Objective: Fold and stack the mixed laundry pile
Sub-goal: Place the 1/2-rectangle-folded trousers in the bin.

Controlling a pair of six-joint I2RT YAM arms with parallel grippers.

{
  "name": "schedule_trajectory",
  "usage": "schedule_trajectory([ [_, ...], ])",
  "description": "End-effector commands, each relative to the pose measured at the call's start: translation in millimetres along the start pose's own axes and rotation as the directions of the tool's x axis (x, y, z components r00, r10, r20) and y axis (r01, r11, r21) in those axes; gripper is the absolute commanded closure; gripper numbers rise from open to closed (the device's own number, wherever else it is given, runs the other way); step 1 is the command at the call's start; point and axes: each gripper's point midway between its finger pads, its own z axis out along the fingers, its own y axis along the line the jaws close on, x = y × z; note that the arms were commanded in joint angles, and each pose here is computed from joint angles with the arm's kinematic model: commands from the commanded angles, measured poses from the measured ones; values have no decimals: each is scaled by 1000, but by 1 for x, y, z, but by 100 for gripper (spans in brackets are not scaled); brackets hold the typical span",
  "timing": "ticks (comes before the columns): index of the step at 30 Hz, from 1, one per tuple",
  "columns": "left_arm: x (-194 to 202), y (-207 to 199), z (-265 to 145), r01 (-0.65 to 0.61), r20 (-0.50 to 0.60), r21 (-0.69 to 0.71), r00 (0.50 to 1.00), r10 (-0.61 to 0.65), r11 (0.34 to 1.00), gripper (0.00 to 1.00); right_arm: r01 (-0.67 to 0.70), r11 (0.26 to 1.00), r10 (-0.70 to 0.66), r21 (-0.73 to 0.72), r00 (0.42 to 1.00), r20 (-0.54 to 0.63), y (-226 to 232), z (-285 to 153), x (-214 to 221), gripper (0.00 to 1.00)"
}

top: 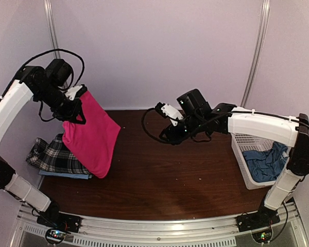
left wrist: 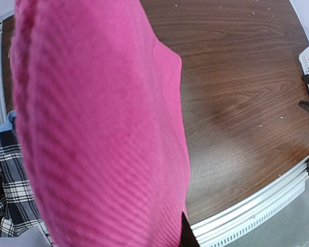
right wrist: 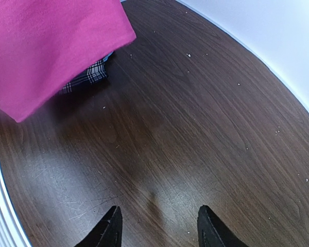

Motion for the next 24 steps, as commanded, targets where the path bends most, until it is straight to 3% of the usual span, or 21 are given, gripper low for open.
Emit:
schedule_trajectory([
  [1, -8, 19, -37, 3, 125, -35, 992, 2, 999, 100, -1, 1000, 1, -8, 1000, 28, -2, -2, -13, 50],
  [6, 3, 45, -24, 35, 93, -89, 995, -27, 995, 100, -6, 1000, 6, -4, 1000, 18, -5, 1, -11, 50],
  [9, 7, 72, -22, 52, 78, -199, 996, -37, 979, 100, -12, 1000, 12, -9, 1000, 17, -6, 2, -10, 50],
  [15, 10, 128, -14, 9, 7, -453, 1000, -7, 891, 100, -27, 999, 28, -23, 1000, 15, -6, 4, -12, 50],
  [24, 12, 189, 1, -11, -42, -601, 999, -18, 799, 100, -43, 999, 43, -28, 999, 4, -8, 4, -12, 50],
])
